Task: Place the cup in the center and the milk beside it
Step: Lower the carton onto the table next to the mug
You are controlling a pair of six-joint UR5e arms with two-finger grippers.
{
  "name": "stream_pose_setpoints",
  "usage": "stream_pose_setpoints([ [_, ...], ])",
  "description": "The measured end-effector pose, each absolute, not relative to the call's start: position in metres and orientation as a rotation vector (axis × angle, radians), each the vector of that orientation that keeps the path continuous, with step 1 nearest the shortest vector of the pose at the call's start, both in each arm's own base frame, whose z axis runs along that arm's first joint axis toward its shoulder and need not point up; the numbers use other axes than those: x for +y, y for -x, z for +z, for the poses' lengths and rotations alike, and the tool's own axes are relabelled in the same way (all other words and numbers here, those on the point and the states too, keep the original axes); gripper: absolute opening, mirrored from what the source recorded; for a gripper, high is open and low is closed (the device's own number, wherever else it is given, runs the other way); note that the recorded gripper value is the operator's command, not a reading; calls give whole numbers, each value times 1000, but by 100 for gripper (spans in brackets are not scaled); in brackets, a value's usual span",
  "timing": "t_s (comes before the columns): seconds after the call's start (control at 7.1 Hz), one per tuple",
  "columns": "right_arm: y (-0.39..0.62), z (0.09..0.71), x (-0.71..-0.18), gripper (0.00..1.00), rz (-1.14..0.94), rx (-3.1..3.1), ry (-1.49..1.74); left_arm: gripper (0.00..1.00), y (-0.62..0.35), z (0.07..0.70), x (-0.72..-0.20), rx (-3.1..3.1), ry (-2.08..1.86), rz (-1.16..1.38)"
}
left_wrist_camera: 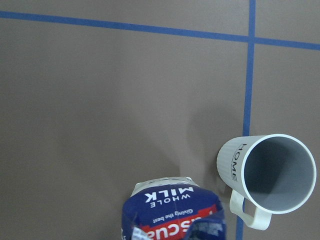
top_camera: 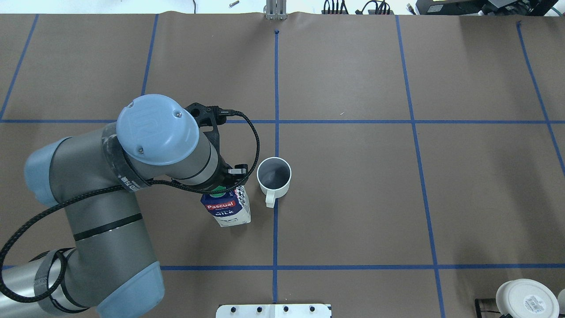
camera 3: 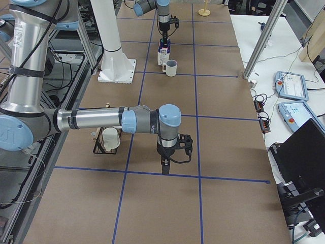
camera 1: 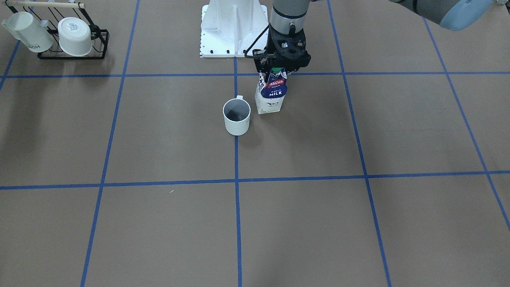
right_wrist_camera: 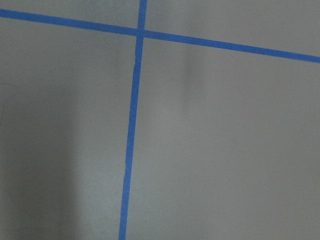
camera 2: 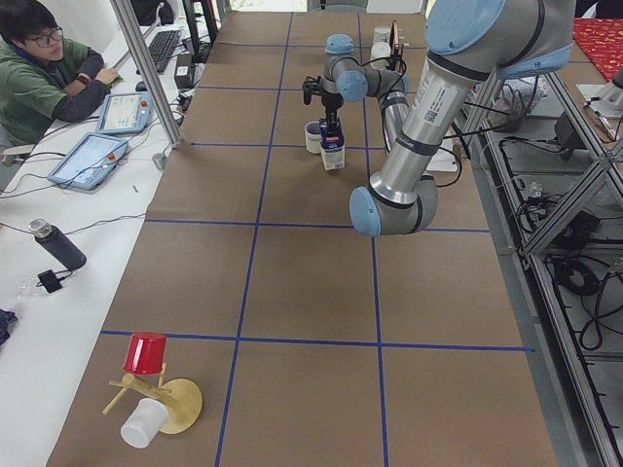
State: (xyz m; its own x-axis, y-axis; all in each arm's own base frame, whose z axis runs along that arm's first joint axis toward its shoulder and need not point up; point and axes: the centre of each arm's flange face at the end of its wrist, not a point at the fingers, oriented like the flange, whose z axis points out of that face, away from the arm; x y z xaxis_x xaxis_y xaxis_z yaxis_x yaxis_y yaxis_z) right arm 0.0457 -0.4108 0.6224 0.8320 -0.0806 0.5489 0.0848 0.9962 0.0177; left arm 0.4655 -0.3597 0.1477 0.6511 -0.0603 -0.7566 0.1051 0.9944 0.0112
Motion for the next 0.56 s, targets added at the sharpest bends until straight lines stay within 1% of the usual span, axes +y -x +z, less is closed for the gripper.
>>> stream_pose_setpoints([
  [0.14,-46,623,-411,100,-88,-582,8,36,-472,144,-359,856,-58,-90],
  [0.28,-46,623,-411,100,-88,-582,8,84,-476,143,-359,854,-61,-88],
  [0.42,-45,623,-411,100,-88,-582,8,98,-477,142,-359,855,-63,-86],
  [0.56,-45,623,-411,100,-89,-582,8,98,-476,140,-358,858,-66,-82],
])
